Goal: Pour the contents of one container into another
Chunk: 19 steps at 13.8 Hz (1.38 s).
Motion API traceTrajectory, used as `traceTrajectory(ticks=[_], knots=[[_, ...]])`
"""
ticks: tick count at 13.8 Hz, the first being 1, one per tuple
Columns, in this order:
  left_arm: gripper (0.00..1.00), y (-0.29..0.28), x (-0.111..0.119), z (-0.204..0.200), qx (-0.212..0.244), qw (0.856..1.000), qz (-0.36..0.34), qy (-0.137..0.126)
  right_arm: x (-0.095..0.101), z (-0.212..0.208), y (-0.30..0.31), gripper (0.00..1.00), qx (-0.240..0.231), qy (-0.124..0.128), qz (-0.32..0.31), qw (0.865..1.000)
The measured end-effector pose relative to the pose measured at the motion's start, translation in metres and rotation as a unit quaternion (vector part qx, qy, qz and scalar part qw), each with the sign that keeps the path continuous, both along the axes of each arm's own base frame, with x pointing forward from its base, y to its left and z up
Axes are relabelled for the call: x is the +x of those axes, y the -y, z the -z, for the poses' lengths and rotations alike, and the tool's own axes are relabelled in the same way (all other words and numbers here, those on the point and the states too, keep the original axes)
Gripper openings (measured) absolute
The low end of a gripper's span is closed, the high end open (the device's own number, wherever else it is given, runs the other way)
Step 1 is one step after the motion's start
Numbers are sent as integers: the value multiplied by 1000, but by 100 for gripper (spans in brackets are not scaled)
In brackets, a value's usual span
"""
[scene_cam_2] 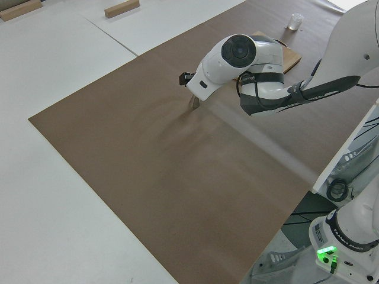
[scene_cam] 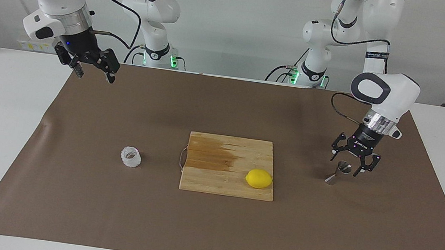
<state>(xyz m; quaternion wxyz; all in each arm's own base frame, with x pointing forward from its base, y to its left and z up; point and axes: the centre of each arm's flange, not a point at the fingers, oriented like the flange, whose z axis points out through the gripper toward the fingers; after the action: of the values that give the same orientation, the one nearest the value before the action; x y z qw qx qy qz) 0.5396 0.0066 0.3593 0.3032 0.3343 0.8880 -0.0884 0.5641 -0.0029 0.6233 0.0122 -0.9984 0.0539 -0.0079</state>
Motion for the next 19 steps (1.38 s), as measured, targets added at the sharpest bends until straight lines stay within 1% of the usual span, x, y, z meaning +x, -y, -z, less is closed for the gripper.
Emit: traceTrajectory(ticks=[4,8,9,19], knots=[[89,0,0,0,1,1000,-1,1,0,0,0,100,0,0,0,1000],[87,2,1,0,8,1000,-5,7,0,0,0,100,0,0,0,1000],[84,6,2,1,10,1000,-4,8,0,0,0,100,0,0,0,1000],[82,8,2,3,10,1000,-9,7,0,0,0,100,0,0,0,1000]])
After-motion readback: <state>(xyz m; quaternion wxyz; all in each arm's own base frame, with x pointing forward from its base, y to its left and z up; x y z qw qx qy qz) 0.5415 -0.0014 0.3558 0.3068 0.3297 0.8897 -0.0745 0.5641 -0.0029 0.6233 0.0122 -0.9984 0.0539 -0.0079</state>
